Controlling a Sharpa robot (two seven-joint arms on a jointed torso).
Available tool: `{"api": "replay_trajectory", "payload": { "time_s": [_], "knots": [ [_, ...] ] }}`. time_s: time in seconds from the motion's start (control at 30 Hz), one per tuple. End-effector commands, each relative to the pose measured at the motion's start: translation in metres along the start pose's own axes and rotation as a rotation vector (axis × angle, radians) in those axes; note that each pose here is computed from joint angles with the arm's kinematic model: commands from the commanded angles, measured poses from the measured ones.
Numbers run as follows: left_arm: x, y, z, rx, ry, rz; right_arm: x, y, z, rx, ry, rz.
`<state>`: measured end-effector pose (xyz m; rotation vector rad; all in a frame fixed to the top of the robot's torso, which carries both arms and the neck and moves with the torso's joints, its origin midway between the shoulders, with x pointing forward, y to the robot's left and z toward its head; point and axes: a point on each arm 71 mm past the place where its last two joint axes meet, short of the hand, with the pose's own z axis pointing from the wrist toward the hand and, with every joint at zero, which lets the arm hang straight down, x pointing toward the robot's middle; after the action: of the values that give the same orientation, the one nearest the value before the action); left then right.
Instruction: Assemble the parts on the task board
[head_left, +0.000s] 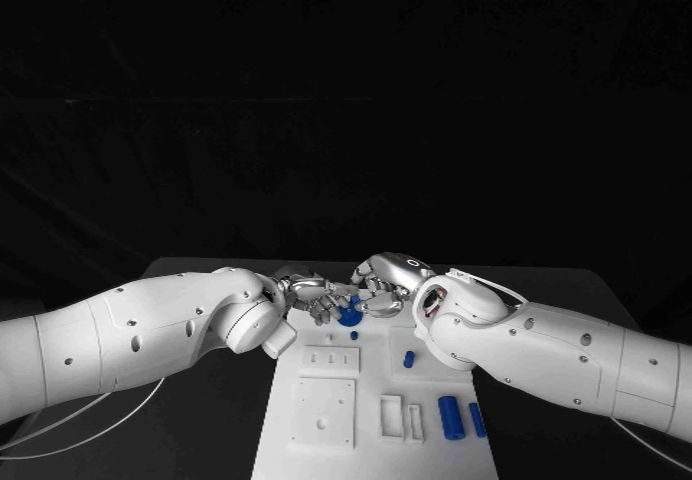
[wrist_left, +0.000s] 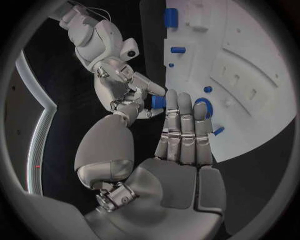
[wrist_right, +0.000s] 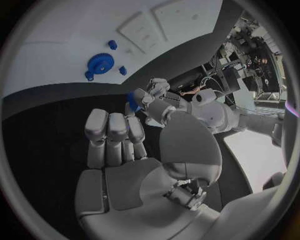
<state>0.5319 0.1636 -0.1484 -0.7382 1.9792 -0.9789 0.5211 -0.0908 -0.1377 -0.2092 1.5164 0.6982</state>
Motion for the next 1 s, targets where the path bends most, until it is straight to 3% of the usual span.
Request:
{"api": "replay_trajectory", "payload": {
  "time_s": [0.03, 1.0],
  "knots": [
    [0.0012, -0.0014, 0.0005, -0.001, -0.002, 0.011, 0.001, 0.004, 0.001, -0.009, 0.002, -0.011],
    [0.0045, -0.0041, 0.0019, 0.011, 0.001, 0.008, 0.008, 0.013, 0.003, -0.02, 0.033, 0.005]
  ]
}}
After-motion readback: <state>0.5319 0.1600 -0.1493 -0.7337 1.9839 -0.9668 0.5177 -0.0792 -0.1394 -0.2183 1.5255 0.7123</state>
